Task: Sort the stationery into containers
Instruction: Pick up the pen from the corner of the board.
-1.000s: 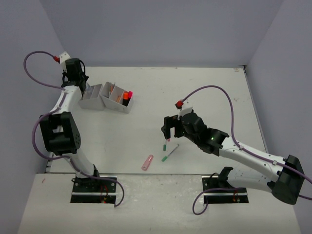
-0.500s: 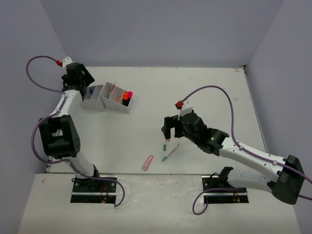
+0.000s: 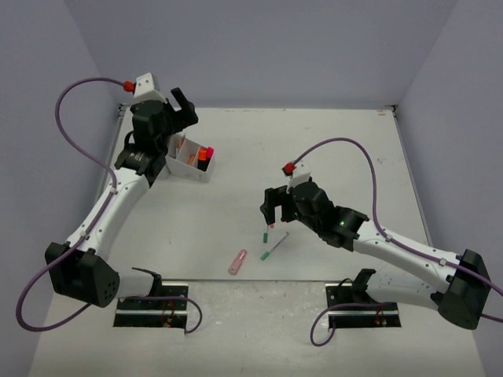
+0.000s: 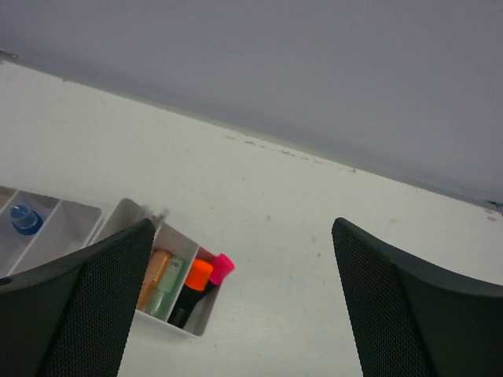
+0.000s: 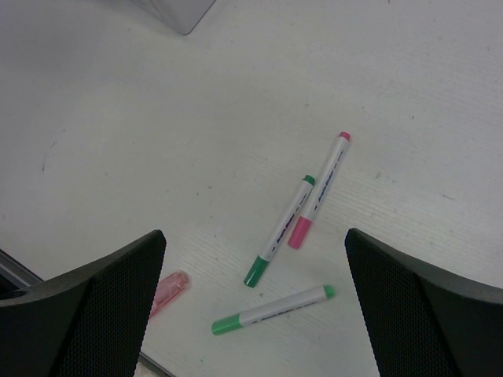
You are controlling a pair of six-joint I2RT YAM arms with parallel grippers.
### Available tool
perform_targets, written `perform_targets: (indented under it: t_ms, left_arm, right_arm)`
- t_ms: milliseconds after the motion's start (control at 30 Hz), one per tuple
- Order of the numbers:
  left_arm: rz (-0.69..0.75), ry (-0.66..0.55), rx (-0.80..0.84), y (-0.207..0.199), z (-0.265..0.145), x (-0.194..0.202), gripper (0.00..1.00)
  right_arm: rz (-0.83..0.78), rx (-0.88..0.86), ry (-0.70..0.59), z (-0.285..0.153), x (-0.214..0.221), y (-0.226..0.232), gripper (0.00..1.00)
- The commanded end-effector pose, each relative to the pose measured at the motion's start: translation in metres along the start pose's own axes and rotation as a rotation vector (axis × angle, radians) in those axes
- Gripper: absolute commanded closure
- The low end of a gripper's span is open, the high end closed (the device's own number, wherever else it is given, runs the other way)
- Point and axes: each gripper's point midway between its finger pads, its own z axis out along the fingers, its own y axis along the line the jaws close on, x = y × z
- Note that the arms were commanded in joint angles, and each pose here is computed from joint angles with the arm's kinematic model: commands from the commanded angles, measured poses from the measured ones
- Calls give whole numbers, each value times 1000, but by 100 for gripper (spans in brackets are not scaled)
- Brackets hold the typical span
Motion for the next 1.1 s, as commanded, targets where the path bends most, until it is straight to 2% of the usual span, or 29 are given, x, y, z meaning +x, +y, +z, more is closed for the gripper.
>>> perform_targets:
  t_ms: [0, 167, 333, 467, 600, 700, 800, 933, 1067]
  left_arm:
    - [57, 40, 11, -17, -24, 24, 3]
    - [135, 161, 65, -35, -43, 74, 0]
    - [200, 259, 91, -42, -73, 104, 0]
    - [218, 241, 98, -30, -99, 92, 0]
    - [266, 192, 2, -3, -113, 72, 0]
    - [305, 117, -96, 23, -124, 52, 0]
    - [346, 107, -151, 38, -130, 47, 0]
    - [359, 94, -145, 41, -136, 41, 0]
    - [364, 89, -149, 45, -137, 44, 0]
  right_arm:
    - [0, -7, -34, 0, -17, 6, 1]
    - [-40, -25, 26, 8, -8, 11, 1]
    - [-76, -19, 185, 28, 19, 16, 1]
    - [-74, -86, 243, 34, 32, 30, 1]
    - [-158, -268, 369, 35, 58, 62, 1]
    - [-220, -201, 455, 47, 88, 62, 1]
    - [-256, -213, 517, 48, 110, 69, 1]
    - [-346, -277, 599, 39, 134, 85, 2]
    - [-429, -230, 669, 40, 159, 96, 4]
